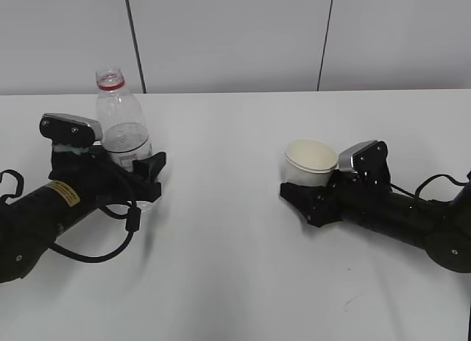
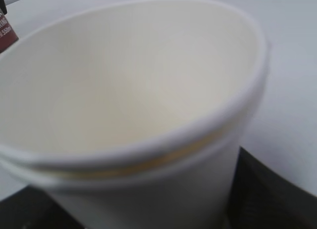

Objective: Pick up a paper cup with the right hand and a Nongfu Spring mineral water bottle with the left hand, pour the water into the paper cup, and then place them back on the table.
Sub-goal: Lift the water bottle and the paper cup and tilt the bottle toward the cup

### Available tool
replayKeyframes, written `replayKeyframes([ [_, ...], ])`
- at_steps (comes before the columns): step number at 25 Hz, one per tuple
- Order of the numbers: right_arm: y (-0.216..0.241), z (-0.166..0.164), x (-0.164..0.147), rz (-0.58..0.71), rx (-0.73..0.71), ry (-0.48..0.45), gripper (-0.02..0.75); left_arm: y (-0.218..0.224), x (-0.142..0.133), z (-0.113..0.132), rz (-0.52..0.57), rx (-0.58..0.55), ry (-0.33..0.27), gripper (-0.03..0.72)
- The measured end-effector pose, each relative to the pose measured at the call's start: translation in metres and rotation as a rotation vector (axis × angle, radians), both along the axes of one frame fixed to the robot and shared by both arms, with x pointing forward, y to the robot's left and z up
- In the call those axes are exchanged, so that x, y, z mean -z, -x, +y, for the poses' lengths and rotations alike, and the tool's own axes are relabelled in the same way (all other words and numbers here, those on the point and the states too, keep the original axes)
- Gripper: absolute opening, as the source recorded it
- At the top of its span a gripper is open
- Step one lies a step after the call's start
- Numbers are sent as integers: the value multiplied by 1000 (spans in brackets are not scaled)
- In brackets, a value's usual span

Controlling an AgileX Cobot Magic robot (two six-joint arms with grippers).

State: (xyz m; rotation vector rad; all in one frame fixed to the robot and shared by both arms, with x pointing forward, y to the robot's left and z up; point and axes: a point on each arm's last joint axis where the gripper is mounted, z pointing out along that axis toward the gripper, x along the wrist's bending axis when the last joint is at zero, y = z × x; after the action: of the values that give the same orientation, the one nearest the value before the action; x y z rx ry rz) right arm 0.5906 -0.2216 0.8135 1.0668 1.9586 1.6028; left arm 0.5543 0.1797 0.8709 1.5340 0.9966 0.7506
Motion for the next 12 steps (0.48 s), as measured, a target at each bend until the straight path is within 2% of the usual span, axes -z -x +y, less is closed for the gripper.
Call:
replayKeyframes([
  [5, 1, 1, 0, -3, -23, 4, 533, -1, -1, 0, -6, -1, 2, 362],
  [12, -1, 16, -9, -20, -169, -6, 531, -2, -1, 0, -6, -1, 3, 338],
])
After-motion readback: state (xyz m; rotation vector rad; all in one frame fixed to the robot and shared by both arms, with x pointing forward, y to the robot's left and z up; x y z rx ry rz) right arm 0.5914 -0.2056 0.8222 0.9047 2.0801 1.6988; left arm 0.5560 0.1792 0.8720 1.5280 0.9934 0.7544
